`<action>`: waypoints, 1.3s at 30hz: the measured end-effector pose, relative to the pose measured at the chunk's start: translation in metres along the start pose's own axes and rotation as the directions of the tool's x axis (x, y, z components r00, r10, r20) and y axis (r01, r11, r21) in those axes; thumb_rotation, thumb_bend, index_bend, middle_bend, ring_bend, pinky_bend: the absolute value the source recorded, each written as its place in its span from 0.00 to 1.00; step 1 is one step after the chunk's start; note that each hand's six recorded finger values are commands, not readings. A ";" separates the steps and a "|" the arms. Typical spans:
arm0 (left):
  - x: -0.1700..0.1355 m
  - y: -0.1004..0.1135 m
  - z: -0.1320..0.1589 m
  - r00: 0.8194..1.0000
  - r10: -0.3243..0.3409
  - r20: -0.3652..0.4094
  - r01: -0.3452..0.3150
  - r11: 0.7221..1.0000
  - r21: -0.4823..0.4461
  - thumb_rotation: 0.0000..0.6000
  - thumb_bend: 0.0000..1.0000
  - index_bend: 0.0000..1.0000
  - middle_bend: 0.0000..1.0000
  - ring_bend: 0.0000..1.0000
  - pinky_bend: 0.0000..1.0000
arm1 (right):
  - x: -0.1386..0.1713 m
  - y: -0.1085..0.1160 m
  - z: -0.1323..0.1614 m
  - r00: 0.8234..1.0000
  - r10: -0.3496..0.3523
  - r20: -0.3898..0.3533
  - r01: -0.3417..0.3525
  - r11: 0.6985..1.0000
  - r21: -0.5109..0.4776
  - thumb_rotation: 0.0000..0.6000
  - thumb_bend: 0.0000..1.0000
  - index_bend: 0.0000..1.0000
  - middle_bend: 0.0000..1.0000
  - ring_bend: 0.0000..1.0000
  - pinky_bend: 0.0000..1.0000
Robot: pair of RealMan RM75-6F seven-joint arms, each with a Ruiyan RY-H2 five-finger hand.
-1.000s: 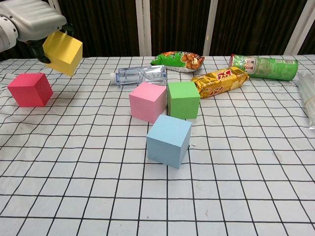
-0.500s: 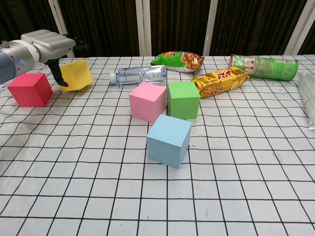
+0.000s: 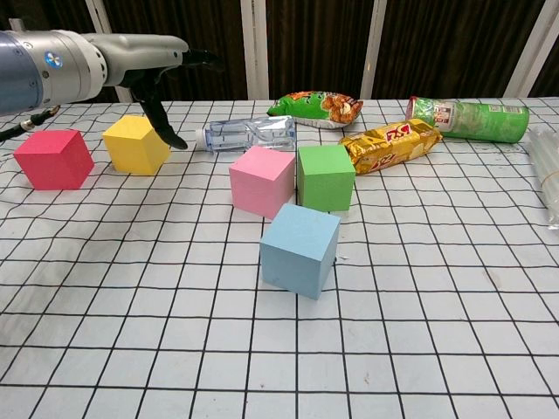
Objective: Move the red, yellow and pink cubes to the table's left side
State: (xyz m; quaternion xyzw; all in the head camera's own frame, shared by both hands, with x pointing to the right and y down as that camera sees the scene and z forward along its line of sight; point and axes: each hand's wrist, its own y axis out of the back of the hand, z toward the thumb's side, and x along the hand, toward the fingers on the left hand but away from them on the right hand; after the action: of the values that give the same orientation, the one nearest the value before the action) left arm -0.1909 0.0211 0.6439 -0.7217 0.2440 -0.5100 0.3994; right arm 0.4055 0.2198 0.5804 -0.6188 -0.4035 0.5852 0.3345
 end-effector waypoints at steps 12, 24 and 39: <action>0.013 -0.026 0.041 0.990 -0.142 -0.019 0.143 0.985 0.093 1.00 0.00 0.01 0.00 0.00 0.10 | 0.003 0.007 -0.007 1.000 -0.018 0.012 0.019 1.000 -0.019 1.00 0.06 0.12 0.03 0.11 0.00; 0.041 -0.057 0.085 0.991 -0.130 0.043 0.123 0.984 0.132 1.00 0.00 0.04 0.07 0.00 0.10 | 0.003 0.010 -0.013 0.999 -0.025 0.033 0.025 0.999 -0.023 1.00 0.06 0.12 0.03 0.11 0.00; 0.051 -0.062 0.107 0.997 -0.020 0.079 -0.002 0.964 0.266 1.00 0.19 0.48 0.61 0.27 0.21 | 0.005 0.012 -0.017 0.999 -0.023 0.039 0.024 0.999 -0.032 1.00 0.06 0.12 0.03 0.12 0.00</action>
State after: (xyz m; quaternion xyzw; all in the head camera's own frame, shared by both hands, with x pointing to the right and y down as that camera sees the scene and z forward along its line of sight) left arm -0.0763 0.0527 0.7056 -0.6829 0.1535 -0.5102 0.4998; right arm 0.4237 0.2196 0.5687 -0.6080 -0.4263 0.5865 0.3236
